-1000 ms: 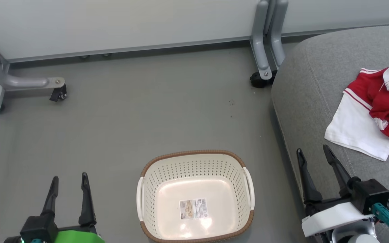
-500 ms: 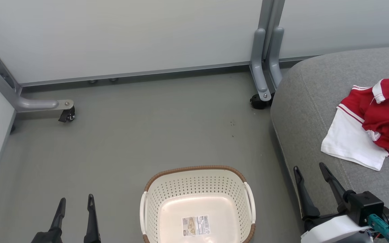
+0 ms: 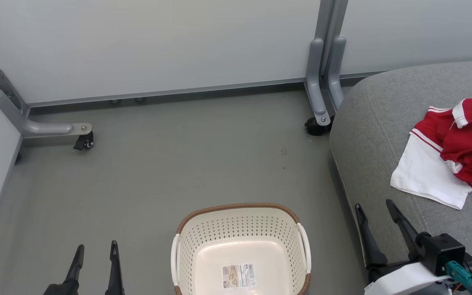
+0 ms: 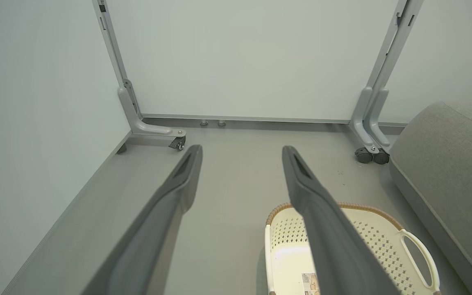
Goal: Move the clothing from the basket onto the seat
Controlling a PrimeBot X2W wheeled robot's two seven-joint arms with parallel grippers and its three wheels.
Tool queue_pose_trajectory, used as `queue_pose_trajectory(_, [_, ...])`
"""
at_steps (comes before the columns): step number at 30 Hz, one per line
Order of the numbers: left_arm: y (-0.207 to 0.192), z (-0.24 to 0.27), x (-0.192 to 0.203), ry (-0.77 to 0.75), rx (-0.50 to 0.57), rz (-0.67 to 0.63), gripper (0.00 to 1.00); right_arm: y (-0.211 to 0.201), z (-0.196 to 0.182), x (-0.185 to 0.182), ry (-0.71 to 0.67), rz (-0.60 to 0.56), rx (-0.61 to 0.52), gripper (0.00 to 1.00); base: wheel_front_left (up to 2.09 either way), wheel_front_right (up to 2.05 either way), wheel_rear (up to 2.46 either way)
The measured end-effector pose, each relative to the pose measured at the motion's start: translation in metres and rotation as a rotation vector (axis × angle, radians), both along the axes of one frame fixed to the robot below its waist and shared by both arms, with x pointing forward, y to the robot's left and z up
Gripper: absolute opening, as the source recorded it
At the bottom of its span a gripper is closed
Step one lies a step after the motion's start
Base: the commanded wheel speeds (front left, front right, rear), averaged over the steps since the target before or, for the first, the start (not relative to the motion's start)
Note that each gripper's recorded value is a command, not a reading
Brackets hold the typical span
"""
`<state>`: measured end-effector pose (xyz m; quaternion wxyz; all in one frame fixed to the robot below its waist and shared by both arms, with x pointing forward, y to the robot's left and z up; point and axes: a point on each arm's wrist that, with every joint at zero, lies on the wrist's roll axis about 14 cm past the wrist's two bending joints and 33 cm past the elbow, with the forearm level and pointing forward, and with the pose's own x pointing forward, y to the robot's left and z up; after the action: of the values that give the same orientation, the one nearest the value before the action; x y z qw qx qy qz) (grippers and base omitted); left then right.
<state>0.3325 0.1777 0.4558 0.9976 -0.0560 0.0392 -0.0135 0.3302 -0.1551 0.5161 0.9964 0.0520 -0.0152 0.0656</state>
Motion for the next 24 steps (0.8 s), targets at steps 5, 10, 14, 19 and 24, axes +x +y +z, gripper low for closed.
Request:
queue_pose_trajectory(5, [0.001, -0.001, -0.001, 0.004, -0.001, 0.003, 1.0, 0.001, 0.001, 0.0, -0.003, 0.002, 0.005, 1.0, 0.0, 0.0, 0.0])
queue_pose_trajectory(10, [0.003, -0.002, -0.002, 0.006, -0.001, 0.009, 1.0, 0.001, 0.001, 0.001, -0.001, 0.004, 0.007, 1.0, 0.0, 0.0, 0.0])
queue_pose_trajectory(14, [0.002, -0.01, -0.004, 0.036, -0.009, 0.01, 0.0, 0.002, -0.007, 0.0, 0.024, 0.004, 0.009, 0.0, 0.0, 0.0, 0.0])
queue_pose_trajectory(19, [0.007, -0.018, -0.006, 0.075, -0.082, 0.043, 0.0, 0.001, -0.011, -0.001, 0.04, -0.003, 0.092, 0.0, 0.0, 0.0, 0.0])
queue_pose_trajectory(24, [0.01, -0.018, -0.004, 0.087, -0.173, 0.072, 0.0, -0.003, -0.016, 0.001, 0.068, -0.015, 0.192, 0.0, 0.0, 0.0, 0.0])
